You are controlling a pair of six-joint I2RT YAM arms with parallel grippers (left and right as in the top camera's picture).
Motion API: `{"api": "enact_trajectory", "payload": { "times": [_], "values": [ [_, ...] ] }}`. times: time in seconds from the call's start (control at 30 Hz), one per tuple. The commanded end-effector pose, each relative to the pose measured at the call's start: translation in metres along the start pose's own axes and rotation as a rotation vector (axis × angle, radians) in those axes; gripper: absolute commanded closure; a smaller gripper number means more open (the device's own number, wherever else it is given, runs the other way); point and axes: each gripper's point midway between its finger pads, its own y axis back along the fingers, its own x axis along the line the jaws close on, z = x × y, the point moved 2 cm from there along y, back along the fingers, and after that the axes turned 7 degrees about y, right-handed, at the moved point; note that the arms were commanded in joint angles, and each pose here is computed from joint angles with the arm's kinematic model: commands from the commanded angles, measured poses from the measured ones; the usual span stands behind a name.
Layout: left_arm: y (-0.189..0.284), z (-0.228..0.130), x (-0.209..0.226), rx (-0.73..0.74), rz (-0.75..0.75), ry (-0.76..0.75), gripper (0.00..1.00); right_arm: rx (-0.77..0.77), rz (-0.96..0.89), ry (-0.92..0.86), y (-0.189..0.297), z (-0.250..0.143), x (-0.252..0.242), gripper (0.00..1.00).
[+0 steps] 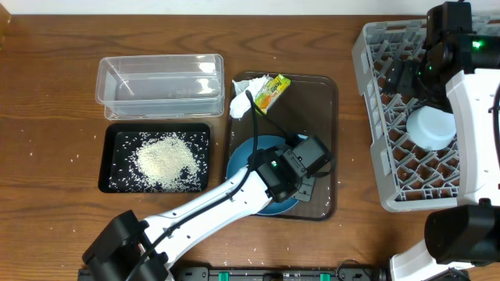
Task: Sort waste into correct bins and load items into the dishwasher rack
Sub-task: 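Carry the empty blue bowl back and set it on the brown tray, then withdraw the left gripper and reach the right gripper to the wrapper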
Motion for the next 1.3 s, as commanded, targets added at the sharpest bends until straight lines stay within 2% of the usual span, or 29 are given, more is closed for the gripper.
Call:
{"api": "enact_trajectory", "payload": {
  "times": [0.0,0.2,0.33,0.47,0.53,0.7,0.8,0.87,0.93,1.03,1.17,1.27],
  "values": [
    [0.011,0.003,-0.001,-0.018,-0.007,0.004,0.51,-0.035,0.004,-0.023,0.012,0.002,-0.003,0.01],
    [0.057,0.025,0.021,-0.091,-0.017,0.080,0.51,-0.035,0.004,-0.022,0.012,0.002,-0.003,0.01],
    [0.105,0.046,0.084,-0.205,0.058,0.240,0.51,-0.034,0.004,-0.022,0.012,0.002,-0.003,0.01],
    [0.155,0.049,0.165,-0.319,0.166,0.463,0.28,-0.035,0.004,-0.022,0.012,0.002,-0.003,0.01],
    [0.175,0.042,0.197,-0.358,0.205,0.572,0.21,-0.042,0.011,-0.025,0.012,0.004,-0.002,0.01],
    [0.209,0.017,0.252,-0.422,0.283,0.789,0.17,-0.092,0.144,-0.095,0.015,0.018,0.019,0.01],
    [0.219,0.010,0.268,-0.455,0.306,0.863,0.15,-0.132,0.388,-0.099,0.026,0.033,0.057,0.01],
    [0.222,0.008,0.274,-0.465,0.315,0.888,0.14,-0.180,0.593,-0.001,0.041,0.044,0.095,0.01],
    [0.222,0.008,0.276,-0.466,0.319,0.897,0.14,-0.230,0.710,0.080,0.051,0.051,0.128,0.01],
    [0.222,0.008,0.276,-0.464,0.320,0.898,0.13,-0.274,0.693,0.155,0.045,0.052,0.169,0.06],
    [0.222,0.008,0.276,-0.464,0.320,0.898,0.12,-0.279,0.641,0.253,0.014,0.040,0.231,0.14],
    [0.222,0.008,0.276,-0.464,0.320,0.898,0.11,-0.249,0.626,0.297,-0.017,0.028,0.269,0.15]
  ]
}}
